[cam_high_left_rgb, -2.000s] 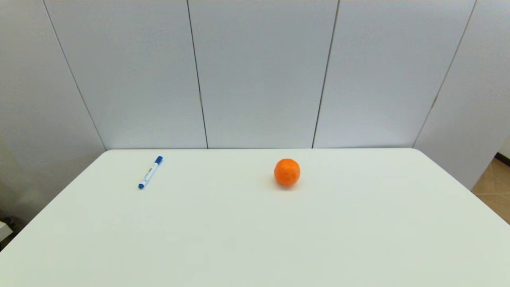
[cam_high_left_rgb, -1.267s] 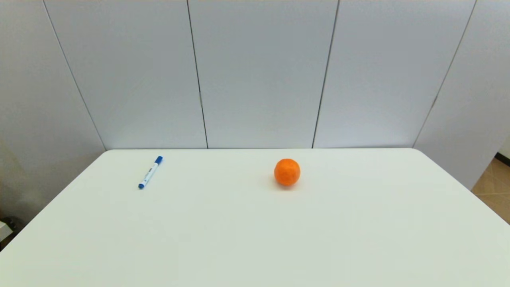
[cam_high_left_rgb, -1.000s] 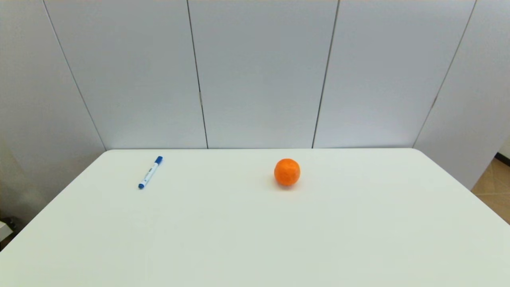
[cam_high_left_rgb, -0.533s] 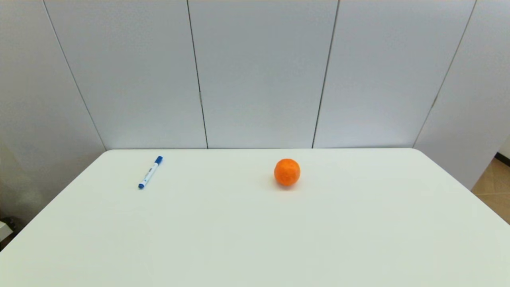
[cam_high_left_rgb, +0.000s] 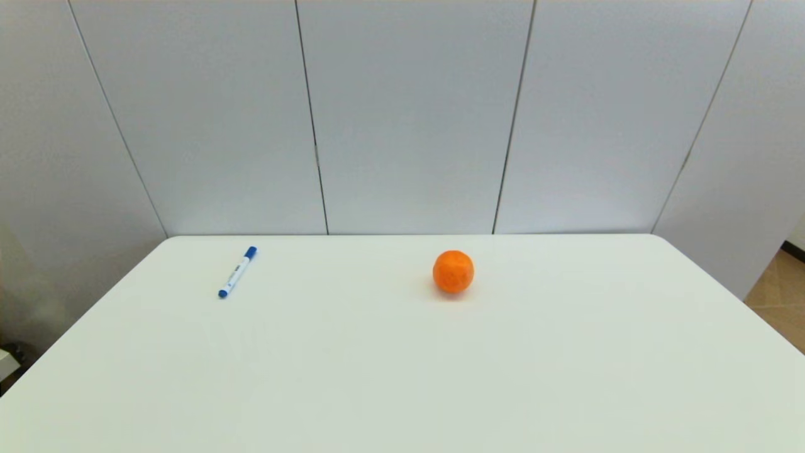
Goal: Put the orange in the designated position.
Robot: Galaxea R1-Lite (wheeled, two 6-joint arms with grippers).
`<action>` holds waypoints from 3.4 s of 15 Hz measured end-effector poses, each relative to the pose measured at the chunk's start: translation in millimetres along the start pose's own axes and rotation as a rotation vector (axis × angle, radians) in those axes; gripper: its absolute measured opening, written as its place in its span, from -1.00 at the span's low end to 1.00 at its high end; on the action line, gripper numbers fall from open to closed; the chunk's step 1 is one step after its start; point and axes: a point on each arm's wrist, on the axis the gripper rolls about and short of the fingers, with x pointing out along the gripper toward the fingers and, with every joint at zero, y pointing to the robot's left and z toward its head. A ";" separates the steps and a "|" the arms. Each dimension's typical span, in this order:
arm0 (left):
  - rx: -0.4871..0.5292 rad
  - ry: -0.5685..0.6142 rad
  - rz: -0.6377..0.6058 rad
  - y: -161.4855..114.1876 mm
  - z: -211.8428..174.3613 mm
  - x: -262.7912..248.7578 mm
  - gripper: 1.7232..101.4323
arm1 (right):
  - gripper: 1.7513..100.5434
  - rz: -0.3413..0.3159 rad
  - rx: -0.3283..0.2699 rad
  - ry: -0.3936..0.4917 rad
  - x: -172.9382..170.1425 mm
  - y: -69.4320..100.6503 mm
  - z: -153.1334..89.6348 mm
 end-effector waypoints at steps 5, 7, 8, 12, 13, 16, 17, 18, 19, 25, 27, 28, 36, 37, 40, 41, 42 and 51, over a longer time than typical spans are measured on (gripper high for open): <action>0.027 -0.064 -0.020 1.1 48.2 -2.9 0.93 | 0.94 0.000 0.000 0.000 0.0 0.0 0.0; 0.031 -0.085 -0.034 1.9 79.0 0.2 0.93 | 0.94 0.000 0.000 0.000 0.0 0.0 0.0; 0.033 -0.095 -0.048 2.2 95.5 3.1 0.93 | 0.94 0.000 0.000 0.000 0.0 0.0 0.0; 0.043 -0.109 -0.101 3.7 166.5 32.2 0.93 | 0.94 0.000 0.000 0.000 0.0 0.0 0.0; 0.044 -0.106 -0.109 4.2 182.4 43.9 0.93 | 0.94 0.000 0.000 0.000 0.0 0.0 0.0; 0.039 -0.088 -0.207 1.0 220.2 85.5 0.93 | 0.94 0.000 0.000 0.000 0.0 0.0 0.0; 0.036 -0.078 -0.252 -2.7 228.2 100.0 0.93 | 0.94 0.000 0.000 0.000 0.0 0.0 0.0; 0.036 -0.058 -0.291 -7.6 233.1 115.2 0.93 | 0.94 0.000 0.000 0.000 0.0 0.0 0.0; 0.039 -0.040 -0.323 -13.4 237.4 132.2 0.93 | 0.94 0.000 0.000 0.000 0.0 0.0 0.0; 0.053 0.089 -0.465 -59.0 227.9 222.1 0.93 | 0.94 0.000 0.000 0.000 0.0 0.0 0.0; 0.056 0.142 -0.501 -76.8 219.3 249.4 0.93 | 0.94 0.000 0.000 0.000 0.0 0.0 0.0; 0.056 0.172 -0.518 -87.1 213.7 264.4 0.93 | 0.94 0.000 0.000 0.000 0.0 0.0 0.0; 0.085 0.346 -0.703 -189.2 165.1 338.7 0.93 | 0.94 0.000 0.000 0.000 0.0 0.0 0.0; 0.093 0.365 -0.724 -201.2 159.2 343.1 0.93 | 0.94 0.000 0.000 0.000 0.0 0.0 0.0; 0.115 0.413 -0.778 -233.9 139.5 351.2 0.93 | 0.94 0.000 0.000 0.000 0.0 0.0 0.0; 0.125 0.428 -0.791 -241.9 132.7 353.3 0.93 | 0.94 0.000 0.000 0.000 0.0 0.0 0.0; 0.135 0.450 -0.800 -248.8 125.0 355.4 0.93 | 0.94 0.000 0.000 0.000 0.0 0.0 0.0; 0.189 0.637 -0.810 -274.8 76.0 373.4 0.93 | 0.94 0.000 0.000 0.000 0.0 0.0 0.0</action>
